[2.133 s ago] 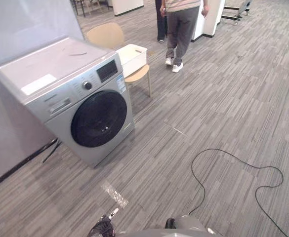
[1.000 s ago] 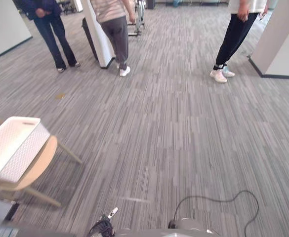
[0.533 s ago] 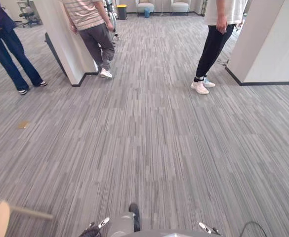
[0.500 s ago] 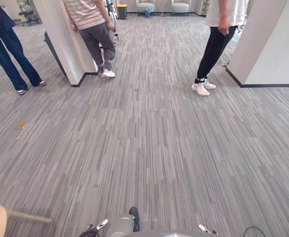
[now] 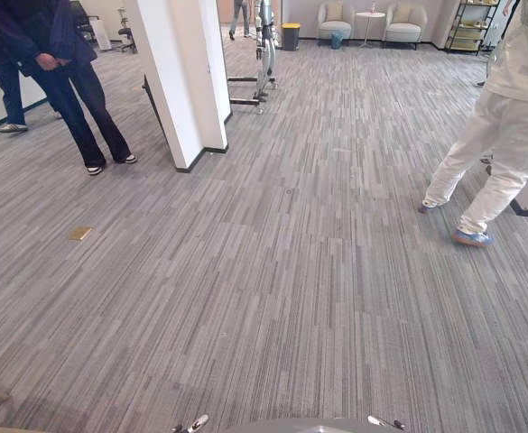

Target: Organize washtable

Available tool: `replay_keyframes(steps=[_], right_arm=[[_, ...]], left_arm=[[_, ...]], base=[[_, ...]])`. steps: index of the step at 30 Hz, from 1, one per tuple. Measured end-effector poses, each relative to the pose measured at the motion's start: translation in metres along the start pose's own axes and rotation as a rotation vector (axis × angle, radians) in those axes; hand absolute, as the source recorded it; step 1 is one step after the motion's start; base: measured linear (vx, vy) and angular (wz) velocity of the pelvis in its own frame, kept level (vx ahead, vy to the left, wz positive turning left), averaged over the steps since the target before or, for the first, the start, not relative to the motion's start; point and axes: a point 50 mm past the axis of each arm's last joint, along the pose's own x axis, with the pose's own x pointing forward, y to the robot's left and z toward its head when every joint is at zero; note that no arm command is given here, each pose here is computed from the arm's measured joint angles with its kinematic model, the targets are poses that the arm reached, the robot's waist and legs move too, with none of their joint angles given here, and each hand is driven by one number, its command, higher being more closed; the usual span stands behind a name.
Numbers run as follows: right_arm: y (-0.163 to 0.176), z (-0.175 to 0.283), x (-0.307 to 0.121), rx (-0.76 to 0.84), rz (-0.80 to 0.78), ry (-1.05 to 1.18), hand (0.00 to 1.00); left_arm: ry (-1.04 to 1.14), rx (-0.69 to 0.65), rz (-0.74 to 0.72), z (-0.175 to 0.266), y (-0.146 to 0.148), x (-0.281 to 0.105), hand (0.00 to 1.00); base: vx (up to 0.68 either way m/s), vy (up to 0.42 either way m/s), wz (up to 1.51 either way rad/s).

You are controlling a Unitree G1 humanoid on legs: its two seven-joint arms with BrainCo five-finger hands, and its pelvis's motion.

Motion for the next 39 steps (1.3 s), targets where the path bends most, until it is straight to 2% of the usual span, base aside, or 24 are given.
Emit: replay_keyframes(steps=[2, 7, 13, 15, 17, 19, 23, 27, 29, 33, 36, 39], right_arm=[[0.0, 0.0, 0.0, 0.0, -0.001, 0.001, 0.0], [-0.003, -0.005, 0.0, 0.018, -0.017, 0.026, 0.0], [-0.002, -0.004, 0.001, 0.103, -0.048, 0.023, 0.0], [-0.003, -0.008, 0.0, 0.14, -0.059, 0.031, 0.0], [-0.002, -0.013, -0.001, 0.191, -0.067, 0.036, 0.0], [-0.003, -0.013, -0.002, 0.195, -0.07, 0.031, 0.0], [0.001, -0.003, 0.001, 0.196, -0.059, 0.008, 0.0], [0.014, 0.025, 0.006, 0.197, -0.026, -0.084, 0.0], [0.013, 0.017, 0.005, 0.245, -0.038, -0.063, 0.0], [-0.002, -0.004, 0.002, 0.356, -0.105, 0.006, 0.0], [-0.003, -0.007, 0.001, 0.353, -0.098, 0.012, 0.0], [-0.004, -0.009, 0.0, 0.347, -0.094, 0.008, 0.0]], left_arm=[[-0.001, 0.008, -0.002, 0.001, 0.0, 0.0, 0.0], [-0.026, 0.132, -0.026, 0.012, -0.004, 0.002, 0.0], [-0.043, 0.245, -0.012, 0.028, -0.002, 0.005, 0.0], [-0.032, 0.179, 0.008, 0.022, 0.003, 0.004, 0.0], [-0.068, 0.028, 0.032, 0.025, 0.004, 0.004, 0.0], [-0.105, 0.001, 0.021, 0.03, 0.001, 0.003, 0.0], [-0.12, 0.013, 0.013, 0.032, -0.001, 0.003, 0.0], [-0.086, 0.005, 0.048, 0.02, 0.009, 0.001, 0.0], [-0.046, 0.009, 0.089, 0.01, 0.021, -0.001, 0.0], [-0.069, 0.074, 0.094, 0.024, 0.025, 0.001, 0.0], [-0.098, 0.169, 0.046, 0.037, 0.011, 0.004, 0.0], [-0.139, 0.184, -0.017, 0.052, -0.014, 0.007, 0.0]], base=[[0.0, 0.001, 0.02], [0.02, 0.005, 0.09], [0.08, -0.054, -0.02], [0.23, -0.115, -0.25], [0.27, -0.164, -0.33], [0.21, -0.085, -0.33], [0.35, 0.009, -0.19], [0.56, 0.201, -0.62], [0.8, 0.252, -0.33], [0.6, 0.222, 0.24], [0.26, -0.06, -0.08], [-0.1, -0.146, -0.22]])
